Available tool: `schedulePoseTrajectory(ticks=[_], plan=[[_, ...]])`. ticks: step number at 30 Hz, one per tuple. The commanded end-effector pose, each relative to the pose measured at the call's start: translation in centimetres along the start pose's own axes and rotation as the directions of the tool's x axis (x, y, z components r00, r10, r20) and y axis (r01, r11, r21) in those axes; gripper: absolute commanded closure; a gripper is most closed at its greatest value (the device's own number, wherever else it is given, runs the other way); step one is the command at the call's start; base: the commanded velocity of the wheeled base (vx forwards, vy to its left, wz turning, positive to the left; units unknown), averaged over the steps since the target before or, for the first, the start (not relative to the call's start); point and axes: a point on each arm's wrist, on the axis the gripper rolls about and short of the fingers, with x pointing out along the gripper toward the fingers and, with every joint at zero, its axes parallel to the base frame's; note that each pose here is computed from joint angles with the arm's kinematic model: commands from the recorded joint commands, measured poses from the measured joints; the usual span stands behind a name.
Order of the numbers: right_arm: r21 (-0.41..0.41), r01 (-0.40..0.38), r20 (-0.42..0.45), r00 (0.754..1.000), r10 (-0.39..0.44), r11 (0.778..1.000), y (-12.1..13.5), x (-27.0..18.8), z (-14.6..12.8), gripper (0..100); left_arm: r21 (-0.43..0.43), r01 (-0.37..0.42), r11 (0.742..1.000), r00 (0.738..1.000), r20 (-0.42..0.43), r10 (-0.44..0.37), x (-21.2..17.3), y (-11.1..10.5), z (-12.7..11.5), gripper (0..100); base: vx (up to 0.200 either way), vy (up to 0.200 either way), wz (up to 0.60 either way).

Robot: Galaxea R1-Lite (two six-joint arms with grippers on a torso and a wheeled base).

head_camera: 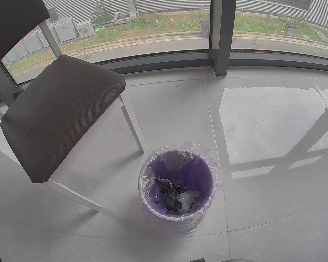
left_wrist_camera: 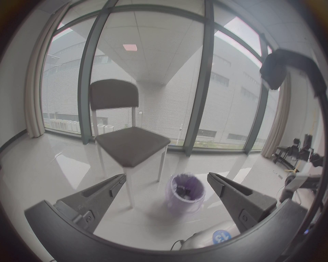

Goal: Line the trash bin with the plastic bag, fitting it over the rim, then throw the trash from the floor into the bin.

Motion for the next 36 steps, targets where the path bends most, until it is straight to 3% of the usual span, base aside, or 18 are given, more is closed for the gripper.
schedulePoseTrajectory(ticks=[1, 9, 11, 14, 17, 18, 19, 20, 26, 27, 28, 31, 32, 33, 34, 35, 36], plan=[[-0.051, -0.011, -0.062, 0.998, 0.008, 0.999, 0.2, 0.5, -3.9, 0, 0.065, -0.085, 0.994, 0.994, -0.069, 0.089, 1.3, 0.8, -5.1, 0, 0.0, 0.0, 0.0], [-0.095, -0.031, -0.184, 0.983, 0.013, 0.995, 0.2, 0.4, -5.1, 0, 0.049, -0.095, 0.994, 0.993, -0.067, 0.098, 1.4, 0.8, -5.1, 0, 0.0, 0.0, 0.0], [-0.128, -0.06, -0.183, 0.982, 0.036, 0.99, 0.2, 0.4, -5.1, 0, 0.02, -0.184, 0.983, 0.981, -0.056, 0.184, 1.3, 1.0, -5.1, 0, 0.0, 0.0, 0.0], [-0.143, -0.154, -0.182, 0.975, 0.127, 0.978, 0.5, 0.4, -5.1, 0, 0.049, -0.328, 0.944, 0.941, -0.074, 0.331, 1.3, 1.4, -5.6, 0, 0.0, 0.0, 0.0], [-0.221, -0.234, -0.179, 0.964, 0.197, 0.947, 0.6, 0.3, -5.1, 0, 0.048, -0.309, 0.95, 0.947, -0.077, 0.312, 1.3, 1.4, -5.6, 0, 0.0, 0.0, 0.0], [-0.221, -0.234, -0.179, 0.964, 0.197, 0.947, 0.6, 0.3, -5.1, 0, 0.055, -0.308, 0.95, 0.947, -0.078, 0.312, 1.3, 1.4, -5.6, 0, 0.0, 0.0, 0.0], [-0.278, -0.265, -0.171, 0.959, 0.224, 0.923, 0.7, 0.3, -5.0, 0, 0.058, -0.306, 0.95, 0.948, -0.077, 0.31, 1.3, 1.4, -5.6, 0, 0.0, 0.0, 0.0], [-0.292, -0.279, -0.171, 0.956, 0.238, 0.915, 0.7, 0.3, -5.0, 0, 0.06, -0.302, 0.951, 0.949, -0.077, 0.306, 1.3, 1.4, -5.6, 0, 0.0, 0.0, 0.0], [-0.302, -0.377, -0.173, 0.925, 0.339, 0.875, 0.9, 0.3, -5.0, 0, 0.042, -0.309, 0.95, 0.947, -0.075, 0.312, 1.3, 1.4, -5.6, 0, 0.0, 0.0, 0.0], [-0.345, -0.418, -0.17, 0.909, 0.382, 0.84, 1.0, 0.2, -5.0, 0, 0.034, -0.31, 0.95, 0.947, -0.075, 0.312, 1.3, 1.4, -5.6, 0, 0.0, 0.0, 0.0], [-0.355, -0.428, -0.169, 0.904, 0.393, 0.831, 1.1, 0.2, -5.0, 0, 0.032, -0.31, 0.95, 0.947, -0.075, 0.312, 1.3, 1.4, -5.6, 0, 0.0, 0.0, 0.0], [-0.353, -0.43, -0.169, 0.903, 0.396, 0.831, 1.1, 0.2, -5.0, 0, 0.032, -0.31, 0.95, 0.947, -0.075, 0.312, 1.3, 1.4, -5.6, 0, 0.0, 0.0, 0.0], [-0.237, -0.366, -0.175, 0.927, 0.331, 0.9, 0.9, 0.3, -5.0, 0, 0.032, -0.31, 0.95, 0.947, -0.074, 0.312, 1.3, 1.4, -5.6, 0, 0.0, 0.0, 0.0], [-0.162, -0.332, -0.178, 0.936, 0.304, 0.929, 0.9, 0.3, -5.0, 0, 0.032, -0.31, 0.95, 0.947, -0.075, 0.312, 1.3, 1.4, -5.6, 0, 0.0, 0.0, 0.0], [-0.148, -0.329, -0.179, 0.936, 0.302, 0.932, 0.8, 0.3, -5.0, 0, 0.032, -0.31, 0.95, 0.947, -0.074, 0.312, 1.3, 1.4, -5.6, 0, 0.0, 0.0, 0.0], [-0.007, -0.285, -0.18, 0.943, 0.279, 0.959, 0.8, 0.3, -5.0, 0, 0.032, -0.31, 0.95, 0.947, -0.075, 0.312, 1.3, 1.4, -5.6, 0, 0.0, 0.0, 0.0], [0.078, -0.254, -0.18, 0.947, 0.264, 0.964, 0.8, 0.3, -5.0, 0, 0.032, -0.31, 0.95, 0.947, -0.074, 0.312, 1.3, 1.4, -5.5, 0, 0.0, 0.0, 0.0]])
